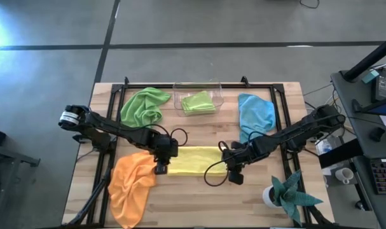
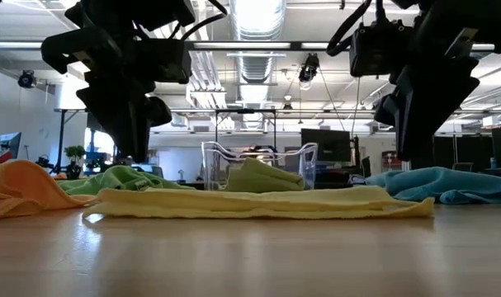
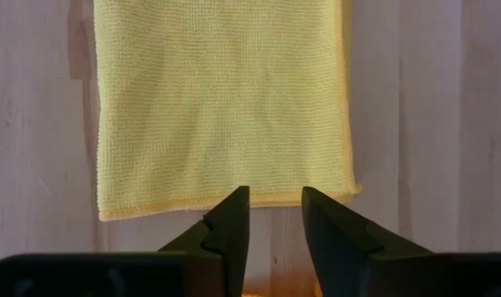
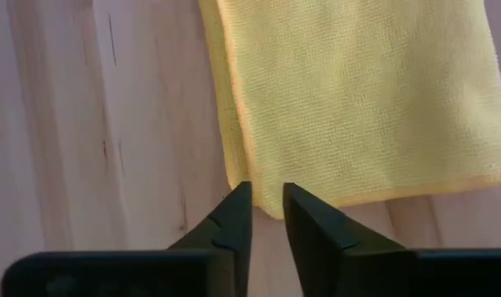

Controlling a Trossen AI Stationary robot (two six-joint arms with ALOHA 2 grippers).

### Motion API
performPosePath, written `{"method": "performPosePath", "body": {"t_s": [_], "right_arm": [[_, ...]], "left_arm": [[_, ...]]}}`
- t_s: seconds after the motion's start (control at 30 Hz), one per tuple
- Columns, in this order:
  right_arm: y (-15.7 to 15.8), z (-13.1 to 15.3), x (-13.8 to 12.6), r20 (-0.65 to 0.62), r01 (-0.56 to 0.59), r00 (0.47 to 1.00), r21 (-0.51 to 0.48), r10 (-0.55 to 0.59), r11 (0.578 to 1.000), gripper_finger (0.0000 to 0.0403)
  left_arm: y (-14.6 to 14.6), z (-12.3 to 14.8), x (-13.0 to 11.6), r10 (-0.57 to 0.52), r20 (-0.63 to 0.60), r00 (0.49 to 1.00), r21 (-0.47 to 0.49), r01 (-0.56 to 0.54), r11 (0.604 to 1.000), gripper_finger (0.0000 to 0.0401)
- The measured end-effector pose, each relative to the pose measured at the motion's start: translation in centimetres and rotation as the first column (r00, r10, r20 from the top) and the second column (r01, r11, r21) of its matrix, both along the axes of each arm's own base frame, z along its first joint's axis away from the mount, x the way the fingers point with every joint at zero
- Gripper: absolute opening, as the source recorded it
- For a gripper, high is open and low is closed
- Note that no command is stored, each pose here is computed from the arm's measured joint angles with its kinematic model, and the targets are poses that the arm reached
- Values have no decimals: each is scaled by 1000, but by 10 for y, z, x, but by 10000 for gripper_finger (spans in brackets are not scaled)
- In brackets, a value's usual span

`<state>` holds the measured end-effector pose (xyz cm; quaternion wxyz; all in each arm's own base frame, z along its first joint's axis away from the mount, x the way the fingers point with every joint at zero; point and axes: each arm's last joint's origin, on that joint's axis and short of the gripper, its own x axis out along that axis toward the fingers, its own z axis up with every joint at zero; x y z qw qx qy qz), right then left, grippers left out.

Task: Fold microfiber towels
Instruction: Fold the yellow microfiber towel

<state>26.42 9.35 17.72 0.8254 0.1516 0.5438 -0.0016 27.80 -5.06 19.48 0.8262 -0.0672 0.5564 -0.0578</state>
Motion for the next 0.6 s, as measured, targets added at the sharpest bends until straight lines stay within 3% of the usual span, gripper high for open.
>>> {"method": "performPosePath", "body": {"t_s": [0.27,0.43,0.6], "right_arm": [[2,10,1,0,60,998,85,-60,995,121],[3,22,4,27,105,994,118,-109,987,120],[3,22,9,37,186,980,170,-194,968,104]], "left_arm": [[0,0,1,1,8,1000,-2,-1,1000,99],[0,10,2,2,34,999,-7,-2,1000,98],[1,39,-6,4,133,991,-23,-1,1000,97]]}}
